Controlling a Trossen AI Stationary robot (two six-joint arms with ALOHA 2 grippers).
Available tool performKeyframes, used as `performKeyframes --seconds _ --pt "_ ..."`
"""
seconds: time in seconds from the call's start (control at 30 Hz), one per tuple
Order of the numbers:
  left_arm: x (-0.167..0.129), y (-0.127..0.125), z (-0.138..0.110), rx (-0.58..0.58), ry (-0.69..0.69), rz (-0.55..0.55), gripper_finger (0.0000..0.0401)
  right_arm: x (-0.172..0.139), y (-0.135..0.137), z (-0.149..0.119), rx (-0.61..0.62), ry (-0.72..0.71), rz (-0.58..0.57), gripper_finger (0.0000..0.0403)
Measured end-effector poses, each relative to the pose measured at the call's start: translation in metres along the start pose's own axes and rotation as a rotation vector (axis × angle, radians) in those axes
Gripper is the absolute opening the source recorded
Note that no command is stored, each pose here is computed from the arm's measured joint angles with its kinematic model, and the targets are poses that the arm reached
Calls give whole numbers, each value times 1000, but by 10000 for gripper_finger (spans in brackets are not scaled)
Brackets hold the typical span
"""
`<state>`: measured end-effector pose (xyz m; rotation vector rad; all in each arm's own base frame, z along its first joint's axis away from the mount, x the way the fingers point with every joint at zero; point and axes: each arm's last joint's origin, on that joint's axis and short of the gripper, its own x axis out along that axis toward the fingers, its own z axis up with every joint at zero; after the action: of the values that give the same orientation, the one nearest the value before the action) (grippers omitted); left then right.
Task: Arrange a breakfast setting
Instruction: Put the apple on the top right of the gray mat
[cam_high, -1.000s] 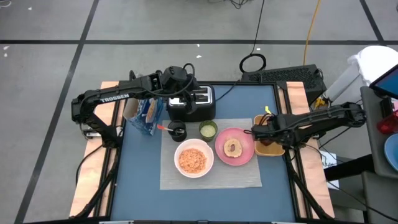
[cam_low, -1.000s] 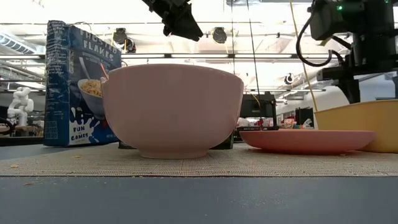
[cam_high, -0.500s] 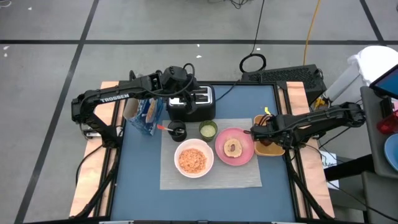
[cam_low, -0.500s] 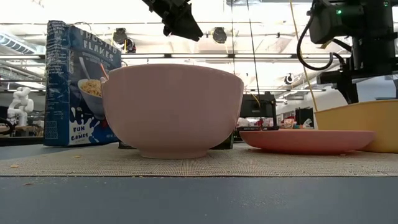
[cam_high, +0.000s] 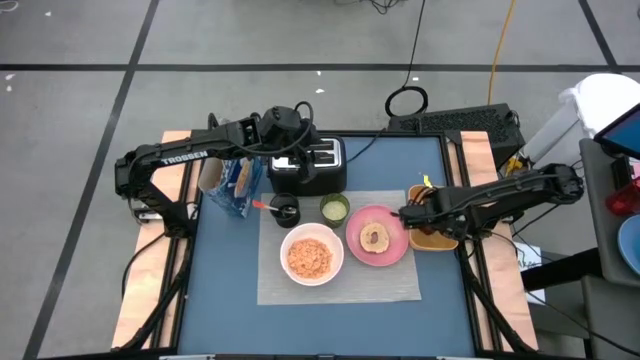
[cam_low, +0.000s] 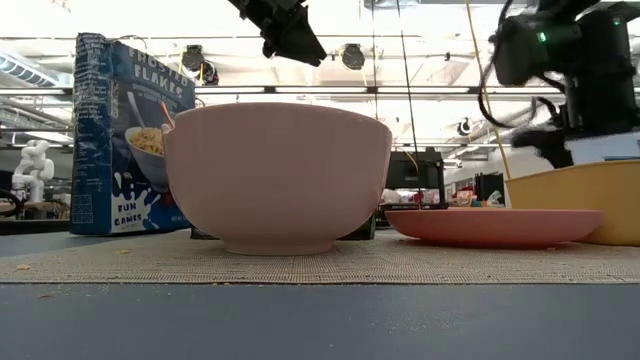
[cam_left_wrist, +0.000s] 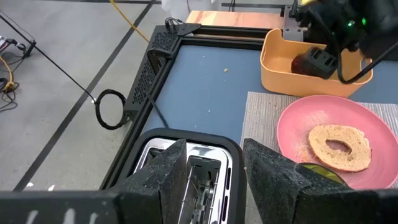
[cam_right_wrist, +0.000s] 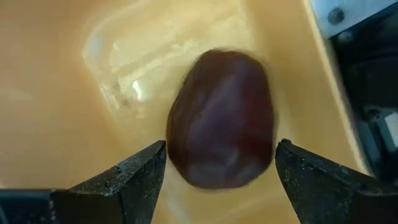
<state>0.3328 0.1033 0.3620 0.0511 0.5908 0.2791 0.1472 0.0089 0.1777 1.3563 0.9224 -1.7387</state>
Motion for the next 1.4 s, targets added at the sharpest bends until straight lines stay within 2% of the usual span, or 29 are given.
performKeyframes --seconds 0.33,0.57,1.0,1.17,1.4 --pt "0 0 0 21 0 0 166 28 2 -5 21 18 28 288" --pt "0 0 0 21 0 0 166 30 2 -5 37 24 36 280" --pt "0 0 0 20 0 0 166 29 1 -4 -18 25 46 265" --pt "0 0 0 19 -1 0 166 22 -2 -1 -64 61 104 265" --pt "0 0 0 19 -1 0 166 6 -12 7 -142 130 246 265"
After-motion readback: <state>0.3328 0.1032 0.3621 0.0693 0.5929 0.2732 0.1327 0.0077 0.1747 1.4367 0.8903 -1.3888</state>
